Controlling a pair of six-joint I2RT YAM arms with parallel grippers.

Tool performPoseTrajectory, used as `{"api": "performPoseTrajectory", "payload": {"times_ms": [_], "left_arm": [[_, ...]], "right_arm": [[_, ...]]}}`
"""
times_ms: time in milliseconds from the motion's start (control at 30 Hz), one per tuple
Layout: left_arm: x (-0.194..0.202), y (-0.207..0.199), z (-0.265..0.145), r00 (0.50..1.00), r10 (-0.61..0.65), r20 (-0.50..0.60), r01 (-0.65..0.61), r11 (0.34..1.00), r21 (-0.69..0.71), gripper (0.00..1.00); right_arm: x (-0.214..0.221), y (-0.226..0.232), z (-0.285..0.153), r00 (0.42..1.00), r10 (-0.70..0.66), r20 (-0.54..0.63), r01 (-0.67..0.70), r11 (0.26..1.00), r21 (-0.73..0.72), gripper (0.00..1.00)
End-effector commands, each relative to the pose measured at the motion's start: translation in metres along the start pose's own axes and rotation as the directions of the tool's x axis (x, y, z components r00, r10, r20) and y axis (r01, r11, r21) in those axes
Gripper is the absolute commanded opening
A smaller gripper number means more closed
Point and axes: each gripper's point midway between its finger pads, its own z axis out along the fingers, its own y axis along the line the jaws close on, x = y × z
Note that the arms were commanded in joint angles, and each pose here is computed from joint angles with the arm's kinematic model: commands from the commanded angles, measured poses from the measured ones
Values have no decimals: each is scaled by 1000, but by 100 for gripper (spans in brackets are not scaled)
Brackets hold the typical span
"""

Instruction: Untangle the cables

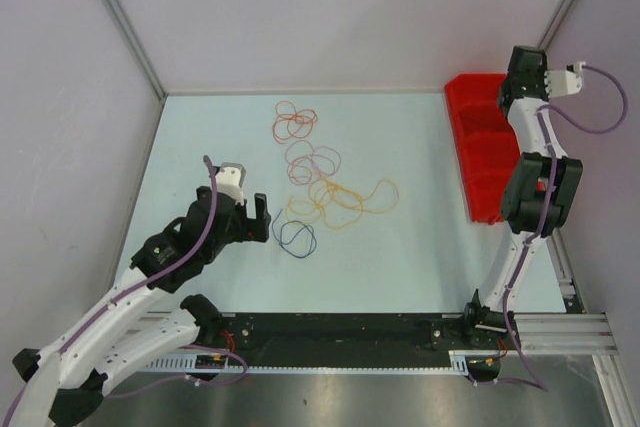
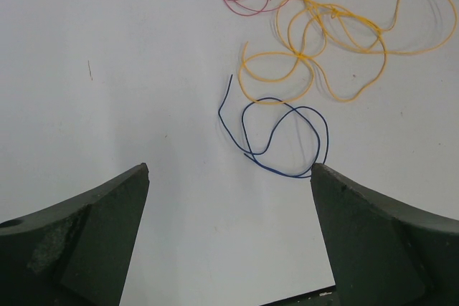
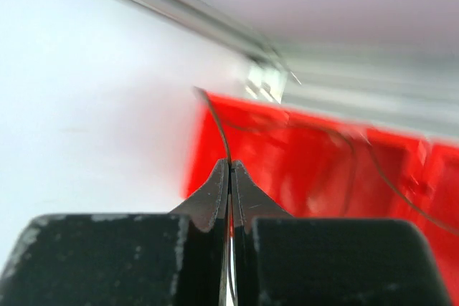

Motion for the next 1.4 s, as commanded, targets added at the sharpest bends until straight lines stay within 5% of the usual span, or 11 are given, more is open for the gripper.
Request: {"api": "performPoseTrajectory", "payload": {"times_ms": [0, 100, 233, 333, 367, 467, 1167, 1200, 1233, 1267, 1367], "left_arm": [[-5, 3, -2, 999, -28, 25, 28, 1000, -13, 100], [-5, 3, -1, 999, -26, 24, 26, 1000, -15, 100], [-5, 4, -1, 999, -27, 21, 27, 999, -18, 100], [-3, 5, 0, 1000, -26, 15, 26, 999, -27, 100], [-3, 4, 0, 1000, -27, 16, 28, 999, -25, 100], [-3, 4, 1, 1000, -25, 12, 26, 999, -28, 100], [-4, 2, 0, 999, -25, 19, 26, 1000, -12, 100], [-5, 2, 0, 999, -27, 22, 27, 1000, -9, 100], [-5, 2, -1, 999, -27, 24, 27, 1000, -7, 100], [-4, 2, -1, 999, -25, 23, 25, 1000, -6, 100], [-5, 1, -1, 999, -26, 26, 26, 1000, -3, 100]], "right_arm": [[-63, 67, -46, 957, -36, 287, 90, 980, -176, 0], [-68, 85, -58, 908, -89, 410, 175, 968, -179, 0], [-78, 99, -74, 751, -232, 619, 328, 944, -44, 0], [-68, 102, -81, 659, -231, 716, 315, 949, 17, 0], [-60, 94, -74, 586, -372, 720, 405, 904, 137, 0], [-58, 86, -79, 542, -371, 754, 389, 906, 166, 0], [8, 50, -80, 627, -536, 565, 498, 834, 238, 0], [14, 49, -76, 640, -546, 541, 517, 826, 222, 0], [7, 63, -80, 736, -399, 547, 411, 905, 108, 0], [31, 52, -65, 750, -509, 423, 525, 847, 87, 0], [30, 46, -43, 885, -411, 221, 428, 903, -35, 0]]}}
